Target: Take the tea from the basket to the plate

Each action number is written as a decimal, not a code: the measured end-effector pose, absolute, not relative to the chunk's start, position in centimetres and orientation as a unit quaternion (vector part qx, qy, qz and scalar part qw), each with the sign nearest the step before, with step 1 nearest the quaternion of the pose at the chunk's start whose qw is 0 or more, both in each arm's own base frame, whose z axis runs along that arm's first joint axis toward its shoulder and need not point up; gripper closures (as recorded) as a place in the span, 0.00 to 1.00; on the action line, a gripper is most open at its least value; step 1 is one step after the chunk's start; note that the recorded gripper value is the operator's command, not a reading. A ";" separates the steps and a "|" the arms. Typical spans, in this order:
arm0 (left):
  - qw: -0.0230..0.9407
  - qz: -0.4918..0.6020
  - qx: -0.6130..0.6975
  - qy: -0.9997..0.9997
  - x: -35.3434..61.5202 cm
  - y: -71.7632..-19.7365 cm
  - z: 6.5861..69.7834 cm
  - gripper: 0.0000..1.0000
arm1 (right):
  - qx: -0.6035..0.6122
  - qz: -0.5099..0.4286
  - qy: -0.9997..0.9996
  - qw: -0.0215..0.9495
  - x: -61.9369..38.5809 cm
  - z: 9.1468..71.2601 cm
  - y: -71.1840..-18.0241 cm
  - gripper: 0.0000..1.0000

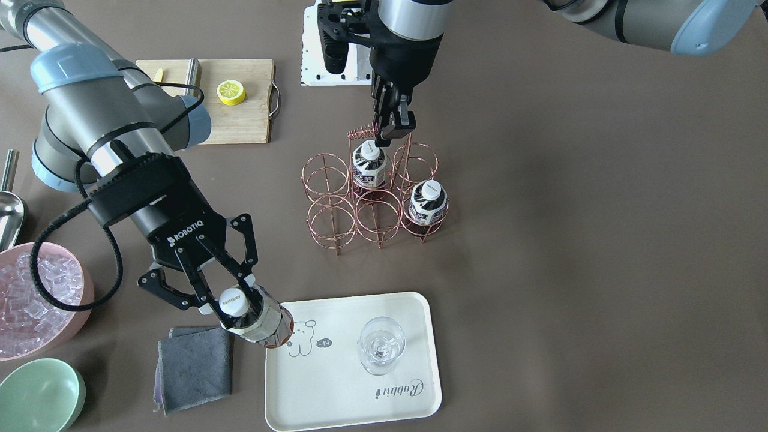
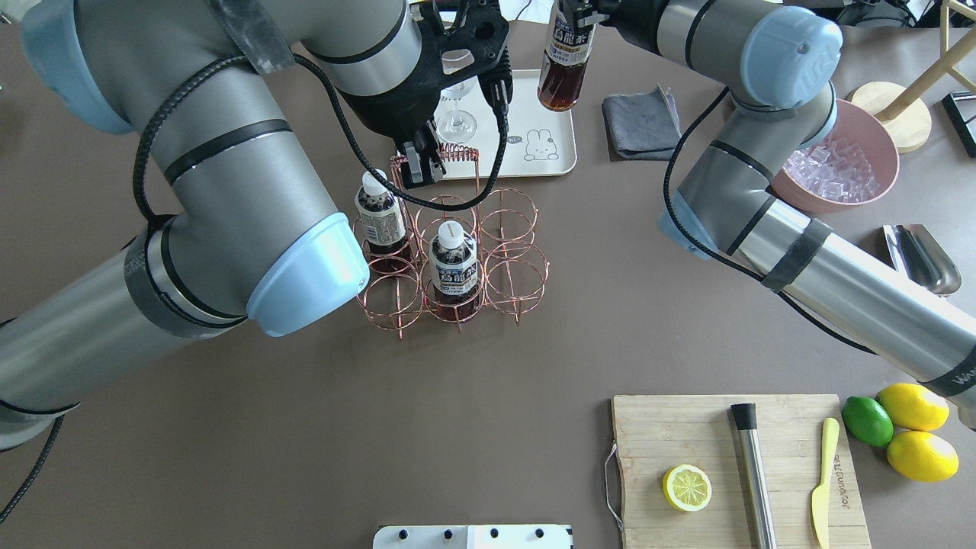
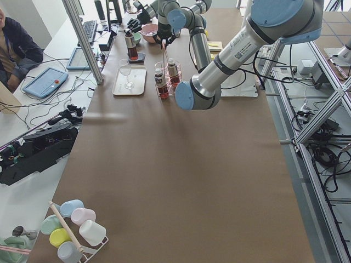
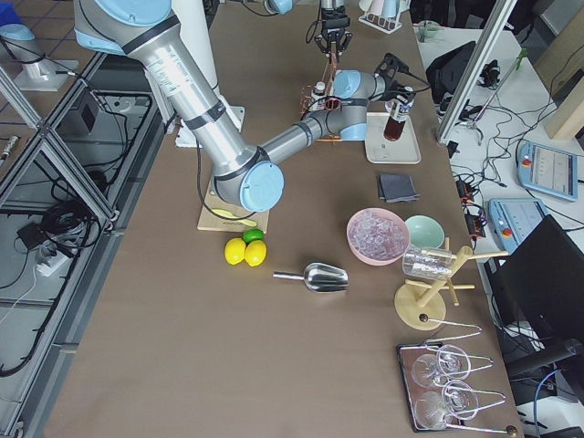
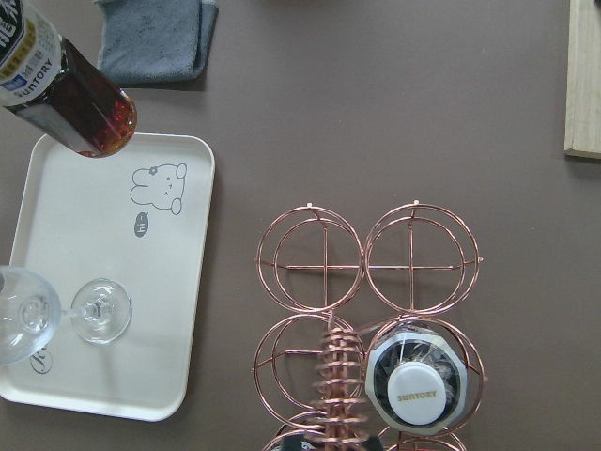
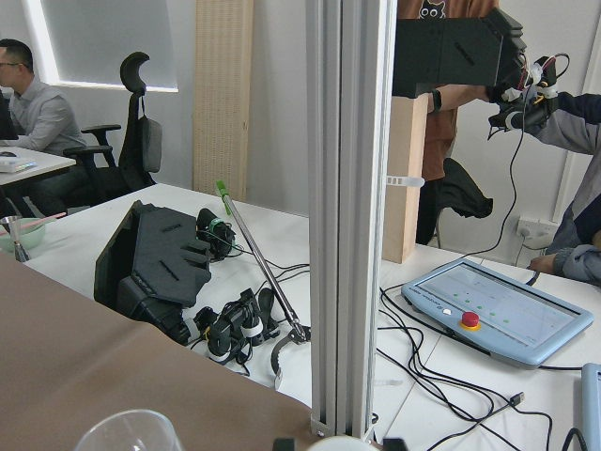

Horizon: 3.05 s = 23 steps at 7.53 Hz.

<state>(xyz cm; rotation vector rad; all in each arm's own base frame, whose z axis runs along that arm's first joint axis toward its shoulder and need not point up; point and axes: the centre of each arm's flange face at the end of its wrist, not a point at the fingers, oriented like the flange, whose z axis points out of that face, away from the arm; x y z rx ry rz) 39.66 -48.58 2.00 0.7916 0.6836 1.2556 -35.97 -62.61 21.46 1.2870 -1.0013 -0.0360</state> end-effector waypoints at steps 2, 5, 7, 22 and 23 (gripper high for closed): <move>0.688 0.556 0.358 0.299 38.9 -49.0 1.9 1.00 | 0.574 -0.004 -0.434 0.695 -40.7 22.9 -62.8 1.00; 0.696 0.544 0.367 0.291 36.7 -50.4 1.7 1.00 | 0.573 0.003 -0.422 0.703 -44.7 24.4 -63.6 1.00; 0.702 0.536 0.372 0.286 34.8 -51.7 1.7 1.00 | 0.570 0.004 -0.415 0.710 -47.0 24.4 -63.7 1.00; 0.726 0.566 0.308 0.239 0.4 -67.0 27.0 1.00 | 0.538 0.005 -0.428 0.726 -39.3 20.1 -61.2 0.00; 0.723 0.577 0.297 0.239 -1.3 -68.3 29.7 1.00 | 0.518 0.004 -0.428 0.741 -37.6 21.8 -59.8 0.00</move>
